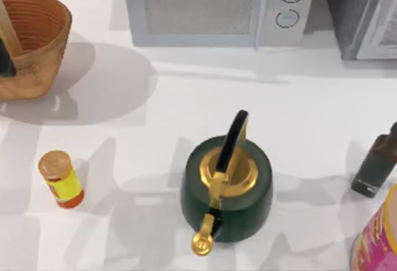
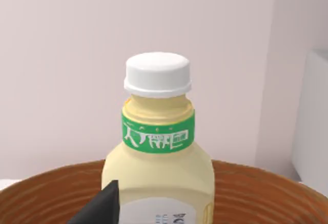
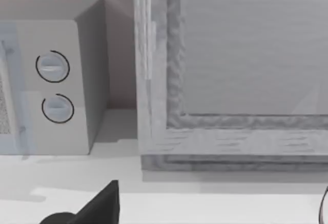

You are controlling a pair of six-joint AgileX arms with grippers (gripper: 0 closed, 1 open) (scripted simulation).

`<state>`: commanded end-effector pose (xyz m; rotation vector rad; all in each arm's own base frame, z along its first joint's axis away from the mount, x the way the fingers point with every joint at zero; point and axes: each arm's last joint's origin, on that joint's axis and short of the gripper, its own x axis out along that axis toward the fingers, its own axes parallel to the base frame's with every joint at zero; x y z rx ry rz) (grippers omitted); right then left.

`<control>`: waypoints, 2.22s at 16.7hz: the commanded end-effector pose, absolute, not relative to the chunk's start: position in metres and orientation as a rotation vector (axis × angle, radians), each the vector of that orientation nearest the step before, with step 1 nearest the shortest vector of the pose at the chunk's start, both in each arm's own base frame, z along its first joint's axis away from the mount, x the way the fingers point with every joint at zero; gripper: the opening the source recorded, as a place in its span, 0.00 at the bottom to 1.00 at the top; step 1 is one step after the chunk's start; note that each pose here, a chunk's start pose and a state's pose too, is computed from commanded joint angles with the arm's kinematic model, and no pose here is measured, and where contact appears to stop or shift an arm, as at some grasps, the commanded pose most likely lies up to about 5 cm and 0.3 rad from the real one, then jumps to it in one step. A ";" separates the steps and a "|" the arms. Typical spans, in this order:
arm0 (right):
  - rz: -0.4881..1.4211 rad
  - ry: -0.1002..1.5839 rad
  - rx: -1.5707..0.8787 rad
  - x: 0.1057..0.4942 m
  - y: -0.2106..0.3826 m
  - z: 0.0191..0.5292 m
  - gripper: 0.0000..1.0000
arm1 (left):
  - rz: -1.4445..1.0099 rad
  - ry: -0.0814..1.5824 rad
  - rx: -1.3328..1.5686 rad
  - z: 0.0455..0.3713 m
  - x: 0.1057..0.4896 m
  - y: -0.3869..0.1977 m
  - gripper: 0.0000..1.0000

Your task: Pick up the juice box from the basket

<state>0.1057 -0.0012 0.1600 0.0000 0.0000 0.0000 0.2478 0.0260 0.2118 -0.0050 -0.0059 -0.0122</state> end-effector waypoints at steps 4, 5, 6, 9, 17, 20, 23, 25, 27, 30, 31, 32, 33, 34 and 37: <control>0.000 0.000 0.000 0.106 -0.001 0.160 1.00 | -0.013 -0.001 -0.004 0.183 0.296 0.041 1.00; 0.000 0.000 0.000 0.106 -0.001 0.160 1.00 | -0.013 0.001 -0.004 0.174 0.306 0.044 1.00; 0.000 0.000 0.000 0.106 -0.001 0.160 1.00 | -0.014 0.002 -0.003 0.165 0.314 0.047 1.00; 0.000 0.000 0.000 0.106 -0.001 0.160 1.00 | -0.014 0.007 -0.003 0.141 0.331 0.055 1.00; 0.000 0.000 0.000 0.106 -0.001 0.160 1.00 | -0.016 -0.013 0.007 0.135 0.338 0.057 1.00; 0.000 0.000 0.000 0.106 -0.001 0.160 1.00 | -0.015 0.008 -0.001 0.130 0.343 0.057 1.00; 0.000 0.000 0.000 0.106 -0.001 0.160 1.00 | -0.014 0.010 -0.002 0.128 0.360 0.058 1.00; 0.000 0.000 0.000 0.106 -0.001 0.160 1.00 | -0.014 0.010 -0.002 0.128 0.372 0.058 1.00; 0.000 0.000 0.000 0.106 -0.001 0.160 1.00 | -0.014 0.010 -0.002 0.128 0.383 0.058 1.00; 0.000 0.000 0.000 0.106 -0.001 0.160 1.00 | -0.014 0.010 -0.002 0.127 0.388 0.058 1.00; 0.000 0.000 0.000 0.106 -0.001 0.160 1.00 | -0.014 0.010 -0.002 0.127 0.388 0.058 1.00; 0.000 0.000 0.000 0.106 -0.001 0.160 1.00 | -0.014 0.010 -0.002 0.127 0.388 0.058 1.00; 0.000 0.000 0.000 0.106 -0.001 0.160 1.00 | -0.014 0.010 -0.002 0.127 0.388 0.058 1.00; 0.000 0.000 0.000 0.106 -0.001 0.160 1.00 | -0.014 0.010 -0.002 0.127 0.388 0.058 0.92; 0.000 0.000 0.000 0.106 -0.001 0.160 1.00 | -0.014 0.010 -0.002 0.127 0.388 0.058 0.70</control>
